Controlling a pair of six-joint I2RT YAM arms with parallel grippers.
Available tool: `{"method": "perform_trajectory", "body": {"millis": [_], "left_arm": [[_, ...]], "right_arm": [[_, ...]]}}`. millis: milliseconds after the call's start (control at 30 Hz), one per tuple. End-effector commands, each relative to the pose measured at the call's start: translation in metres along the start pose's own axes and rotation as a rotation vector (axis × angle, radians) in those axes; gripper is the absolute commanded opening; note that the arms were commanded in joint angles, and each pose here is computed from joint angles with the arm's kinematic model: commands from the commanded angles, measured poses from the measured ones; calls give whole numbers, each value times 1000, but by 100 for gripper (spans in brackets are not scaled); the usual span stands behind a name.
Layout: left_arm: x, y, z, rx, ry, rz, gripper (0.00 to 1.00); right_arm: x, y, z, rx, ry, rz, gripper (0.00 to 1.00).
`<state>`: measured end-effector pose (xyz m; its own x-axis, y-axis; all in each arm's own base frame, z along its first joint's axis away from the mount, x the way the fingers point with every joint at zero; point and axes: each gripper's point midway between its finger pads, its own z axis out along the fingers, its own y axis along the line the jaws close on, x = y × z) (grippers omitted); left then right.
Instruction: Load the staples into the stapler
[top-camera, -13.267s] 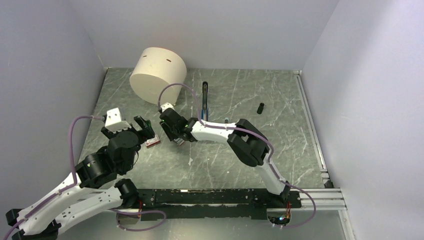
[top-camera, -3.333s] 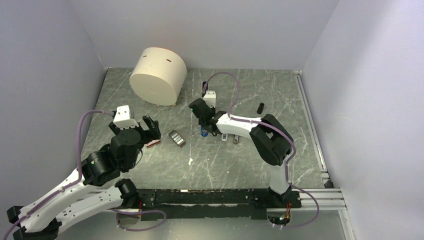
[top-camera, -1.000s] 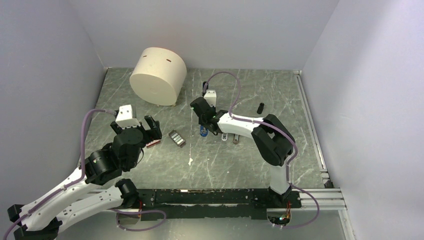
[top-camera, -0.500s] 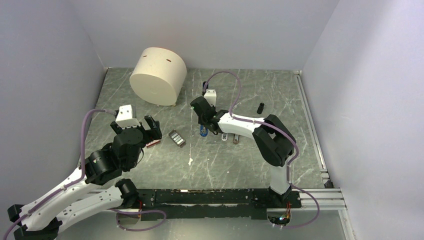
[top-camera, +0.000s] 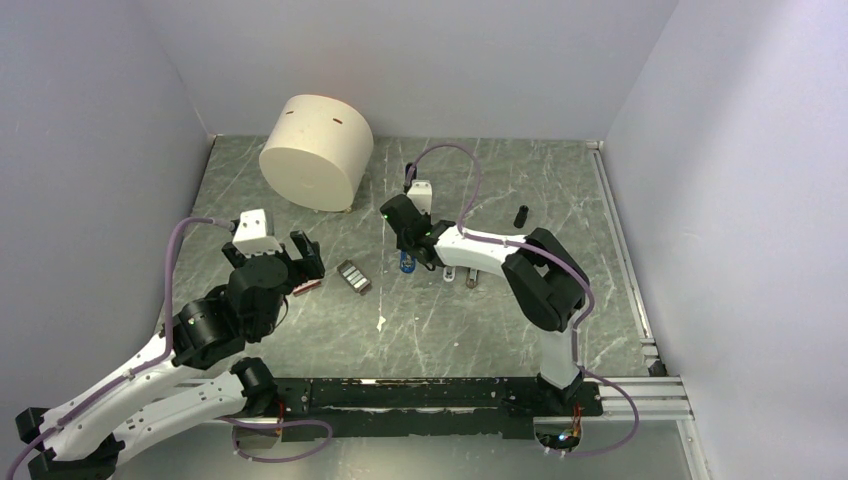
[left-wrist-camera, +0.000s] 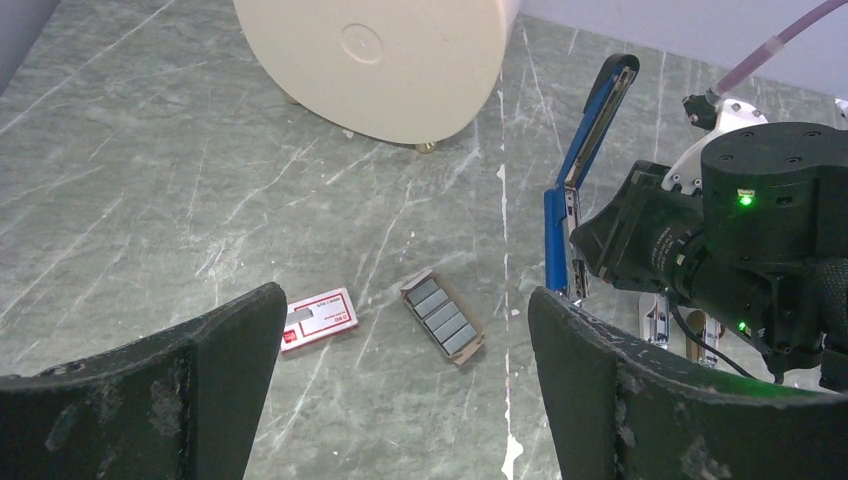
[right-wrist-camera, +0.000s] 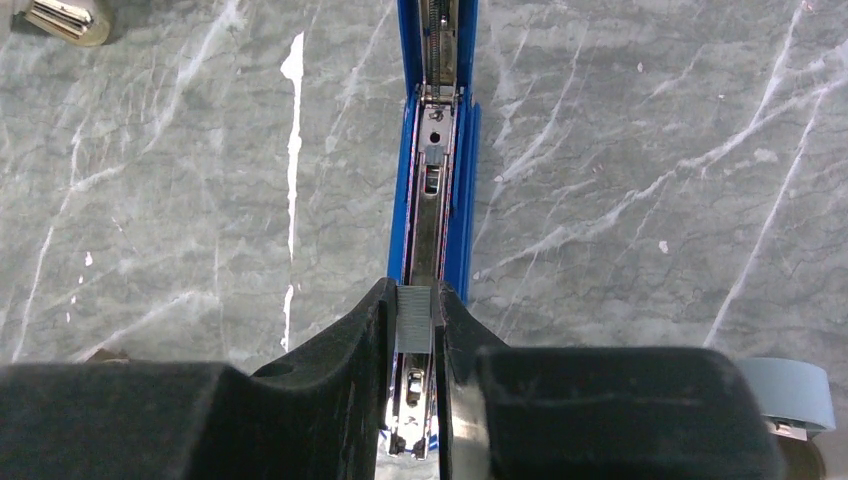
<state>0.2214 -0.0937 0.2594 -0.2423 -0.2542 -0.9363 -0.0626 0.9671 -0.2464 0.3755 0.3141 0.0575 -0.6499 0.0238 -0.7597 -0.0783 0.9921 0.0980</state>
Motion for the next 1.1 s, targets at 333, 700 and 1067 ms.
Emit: {"method": "perform_trajectory", "body": {"millis": [333,700,1067], "left_arm": [[-7,-3,0,7,-20,-10,95],[-7,-2,0,6,-20,-14,95],[-1,-18,1,76,5,3,93]], "right_arm": [[-1,-5,9,33,-14,4,20],[0,-5,6,27,-3,5,29],[-51,-3,-27,-45,-82,37,53]]}}
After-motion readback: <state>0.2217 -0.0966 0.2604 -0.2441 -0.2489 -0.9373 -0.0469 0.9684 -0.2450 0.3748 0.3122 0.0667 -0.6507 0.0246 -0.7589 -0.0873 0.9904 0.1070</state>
